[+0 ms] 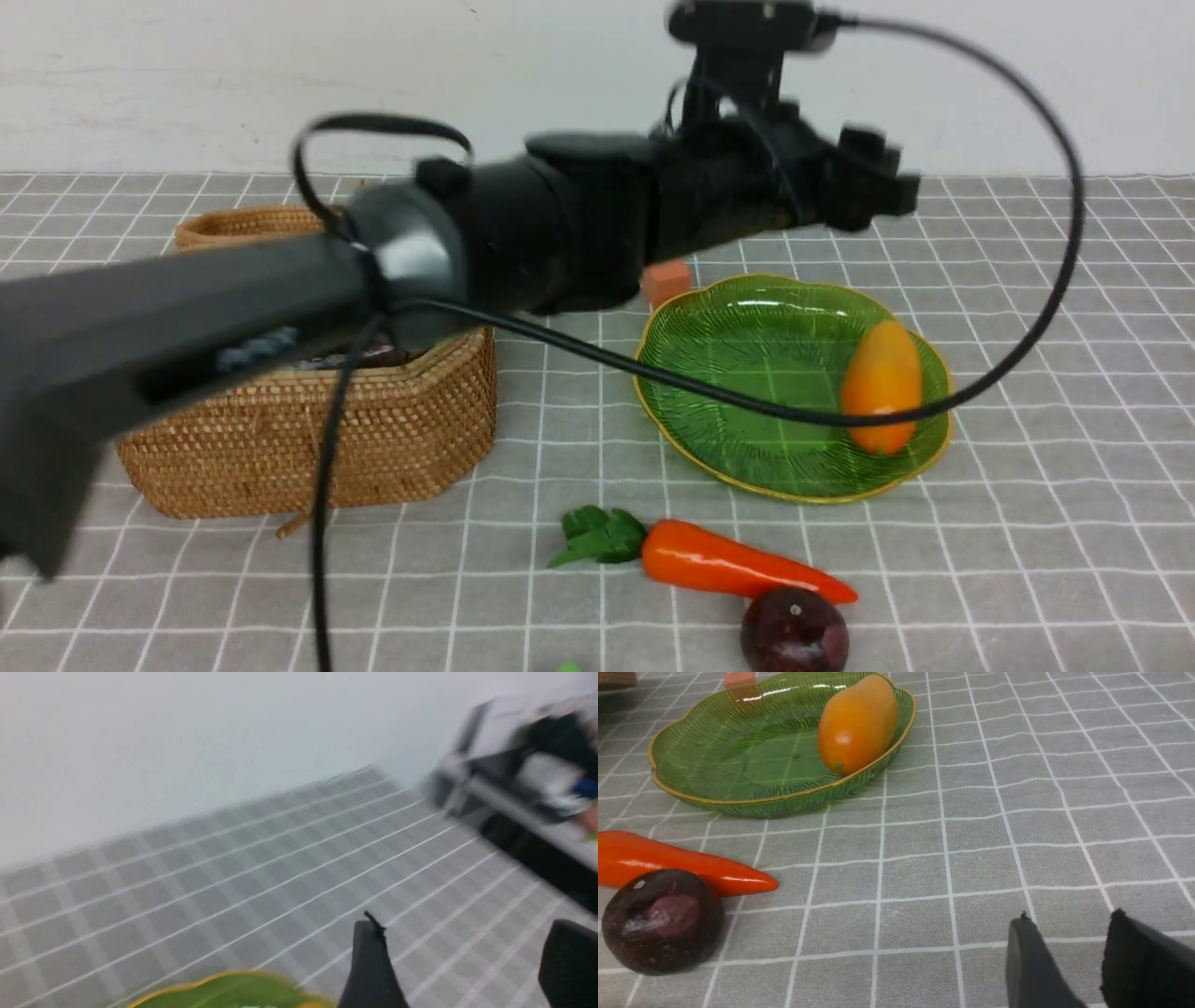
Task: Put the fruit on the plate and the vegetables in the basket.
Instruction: Grab a mangosteen with your left arm and put it on the plate on the right
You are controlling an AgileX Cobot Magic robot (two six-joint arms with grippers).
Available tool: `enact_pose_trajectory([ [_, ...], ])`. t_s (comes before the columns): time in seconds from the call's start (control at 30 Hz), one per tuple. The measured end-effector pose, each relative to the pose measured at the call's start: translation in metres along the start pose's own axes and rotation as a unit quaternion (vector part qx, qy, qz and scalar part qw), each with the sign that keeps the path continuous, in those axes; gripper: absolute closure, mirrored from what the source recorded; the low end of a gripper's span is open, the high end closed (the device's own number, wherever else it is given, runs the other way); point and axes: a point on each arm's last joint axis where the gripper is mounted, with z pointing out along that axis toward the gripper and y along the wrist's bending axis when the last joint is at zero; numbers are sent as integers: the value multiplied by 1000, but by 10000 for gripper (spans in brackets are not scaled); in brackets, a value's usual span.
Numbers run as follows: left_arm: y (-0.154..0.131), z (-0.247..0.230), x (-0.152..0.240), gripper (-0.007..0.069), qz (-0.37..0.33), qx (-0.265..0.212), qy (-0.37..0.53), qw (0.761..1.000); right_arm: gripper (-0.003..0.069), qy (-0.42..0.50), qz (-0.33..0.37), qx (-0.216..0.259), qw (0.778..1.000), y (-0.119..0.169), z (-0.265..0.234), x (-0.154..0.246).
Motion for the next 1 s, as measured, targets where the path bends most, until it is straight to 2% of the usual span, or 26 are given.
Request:
enact_pose_trajectory([
  [0.03,-2,-1,0,171,0,12,1,1000,418,0,0,0,1000,0,0,0],
  [0.1,-21,-14,-3,172,10,107,8,994,418,0,0,0,1000,0,0,0],
  [0.13,-23,-15,-4,172,9,117,8,993,418,0,0,0,1000,0,0,0],
  [0.17,-30,-19,-1,174,25,154,21,988,418,0,0,0,1000,0,0,0],
  [0.2,-42,-28,5,174,47,226,57,971,418,0,0,0,1000,0,0,0],
  [0.23,-45,-30,7,174,61,242,68,966,418,0,0,0,1000,0,0,0],
  [0.27,-52,-40,15,174,83,285,124,947,418,0,0,0,1000,0,0,0],
  [0.33,-53,-55,27,174,129,303,220,918,418,0,0,0,1000,0,0,0],
  [0.43,-48,-71,29,174,147,267,301,904,418,0,0,0,1000,0,0,0],
  [0.47,-41,-81,28,174,166,226,339,898,418,0,0,0,1000,0,0,0],
  [0.5,-38,-84,27,174,159,202,355,899,418,0,0,0,1000,0,0,0],
  [0.53,-29,-90,25,172,161,148,375,901,418,0,0,0,1000,0,0,0],
  [0.6,-21,-90,25,155,118,85,374,916,418,0,0,0,1000,0,0,0],
  [0.67,-19,-87,27,141,93,65,370,922,418,0,0,0,1000,0,0,0],
  [0.7,-18,-80,36,111,62,42,369,926,418,0,0,0,1000,0,0,0],
  [0.87,-37,-60,67,13,20,31,395,918,418,0,0,0,1000,0,0,0],
  [0.9,-49,-55,82,-23,17,35,415,909,418,0,0,0,1000,0,0,0],
  [1.0,-61,-46,103,-43,16,29,436,899,418,0,0,0,1000,0,0,0],
])
